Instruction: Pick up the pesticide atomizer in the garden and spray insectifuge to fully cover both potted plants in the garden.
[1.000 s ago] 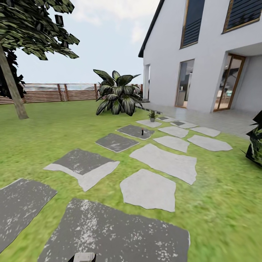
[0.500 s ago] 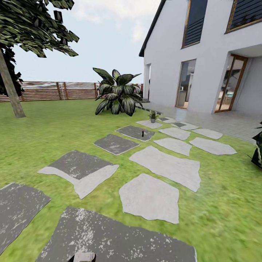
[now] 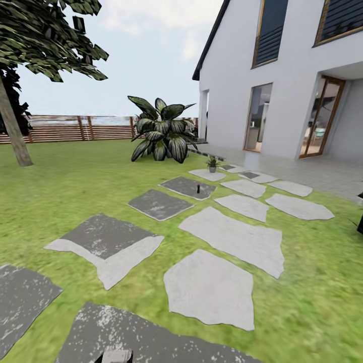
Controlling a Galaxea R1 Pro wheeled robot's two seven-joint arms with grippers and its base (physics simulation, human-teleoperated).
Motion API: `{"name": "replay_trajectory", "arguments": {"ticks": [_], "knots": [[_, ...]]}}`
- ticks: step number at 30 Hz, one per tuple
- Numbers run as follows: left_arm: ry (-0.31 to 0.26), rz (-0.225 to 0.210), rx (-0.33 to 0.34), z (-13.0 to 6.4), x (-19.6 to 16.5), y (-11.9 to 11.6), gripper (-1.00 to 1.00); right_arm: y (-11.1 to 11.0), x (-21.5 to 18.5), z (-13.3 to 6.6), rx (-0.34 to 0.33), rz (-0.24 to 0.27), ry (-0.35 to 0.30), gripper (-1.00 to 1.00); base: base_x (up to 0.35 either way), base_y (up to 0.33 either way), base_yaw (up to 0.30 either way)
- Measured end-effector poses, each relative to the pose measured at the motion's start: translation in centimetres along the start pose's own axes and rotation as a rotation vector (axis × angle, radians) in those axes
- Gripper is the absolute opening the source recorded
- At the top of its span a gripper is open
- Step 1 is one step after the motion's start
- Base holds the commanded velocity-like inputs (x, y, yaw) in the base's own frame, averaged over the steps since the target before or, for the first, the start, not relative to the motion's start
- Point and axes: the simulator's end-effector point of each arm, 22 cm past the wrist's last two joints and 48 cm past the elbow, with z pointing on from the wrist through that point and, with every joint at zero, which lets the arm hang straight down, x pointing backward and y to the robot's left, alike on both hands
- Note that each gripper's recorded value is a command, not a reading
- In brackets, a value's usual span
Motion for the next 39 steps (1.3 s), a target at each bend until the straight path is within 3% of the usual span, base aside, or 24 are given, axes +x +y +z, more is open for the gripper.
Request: {"name": "replay_trajectory", "arguments": {"ticks": [39], "knots": [[0.0, 0.0, 0.0, 0.0, 0.0, 0.02, 1.0, -0.04, 0.06, -0.01, 0.0, 0.0, 0.001, 1.0, 0.268, 0.0, 0.0]]}}
